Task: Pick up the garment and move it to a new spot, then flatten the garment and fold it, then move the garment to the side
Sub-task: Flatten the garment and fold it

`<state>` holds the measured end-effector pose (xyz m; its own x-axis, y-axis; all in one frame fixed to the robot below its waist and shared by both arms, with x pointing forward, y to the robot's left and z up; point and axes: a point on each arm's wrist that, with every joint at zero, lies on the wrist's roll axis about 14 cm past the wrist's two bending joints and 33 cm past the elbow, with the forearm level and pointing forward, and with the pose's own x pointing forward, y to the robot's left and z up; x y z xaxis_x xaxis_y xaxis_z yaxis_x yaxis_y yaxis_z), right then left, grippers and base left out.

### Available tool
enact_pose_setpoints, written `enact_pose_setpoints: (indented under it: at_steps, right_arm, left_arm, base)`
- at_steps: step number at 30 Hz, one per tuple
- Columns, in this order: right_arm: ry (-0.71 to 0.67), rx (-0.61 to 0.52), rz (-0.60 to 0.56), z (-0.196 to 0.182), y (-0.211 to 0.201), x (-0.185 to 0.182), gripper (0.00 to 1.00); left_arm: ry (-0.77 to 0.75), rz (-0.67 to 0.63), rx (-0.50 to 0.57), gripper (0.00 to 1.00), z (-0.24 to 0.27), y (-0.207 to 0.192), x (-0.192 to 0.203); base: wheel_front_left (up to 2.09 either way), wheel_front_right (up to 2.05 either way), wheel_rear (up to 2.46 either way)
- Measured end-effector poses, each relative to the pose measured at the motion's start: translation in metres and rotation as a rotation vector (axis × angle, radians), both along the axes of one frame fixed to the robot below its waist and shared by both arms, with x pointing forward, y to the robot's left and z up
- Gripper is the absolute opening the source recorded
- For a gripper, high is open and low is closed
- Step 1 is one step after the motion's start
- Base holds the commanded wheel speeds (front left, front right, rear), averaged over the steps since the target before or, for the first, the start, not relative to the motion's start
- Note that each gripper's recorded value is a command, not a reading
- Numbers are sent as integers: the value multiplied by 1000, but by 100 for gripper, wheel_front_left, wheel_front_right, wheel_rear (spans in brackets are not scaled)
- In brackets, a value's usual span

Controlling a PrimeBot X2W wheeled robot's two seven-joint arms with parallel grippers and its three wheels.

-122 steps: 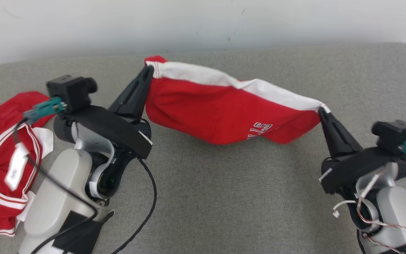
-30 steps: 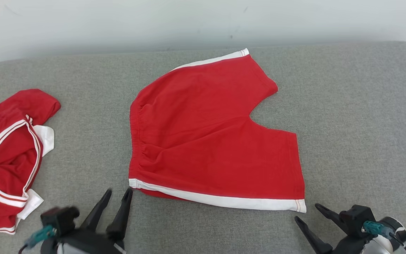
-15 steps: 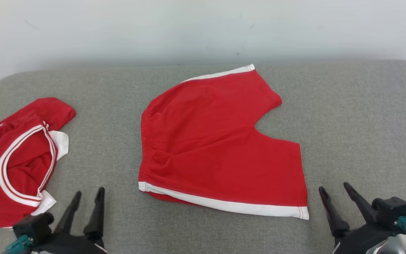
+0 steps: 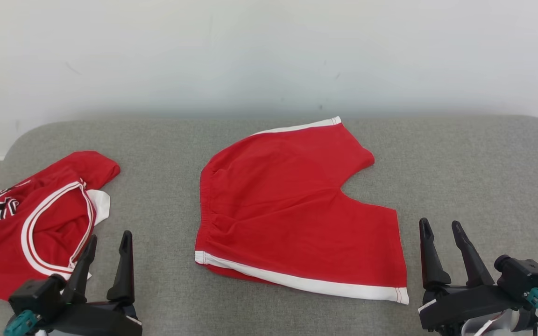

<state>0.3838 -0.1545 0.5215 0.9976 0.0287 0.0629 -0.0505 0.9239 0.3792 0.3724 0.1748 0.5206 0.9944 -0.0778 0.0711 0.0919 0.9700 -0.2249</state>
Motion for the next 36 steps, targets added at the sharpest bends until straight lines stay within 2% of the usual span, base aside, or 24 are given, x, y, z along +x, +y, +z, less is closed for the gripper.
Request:
enact_pose_setpoints:
  at_steps: [4,13,36]
  right_arm:
    - [-16,20,0,6,3,-1,100]
    - [10,30,-6,4,4,-2,100]
    - [127,21,-2,-16,0,-5,100]
  left_arm:
    - [-22,-3,34,100,6,-2,-4]
    - [49,-17,57,100,-5,-2,-12]
    - [105,-29,16,100,-5,-9,-13]
  base:
    - [0,0,0]
    - [0,0,0]
    - [0,0,0]
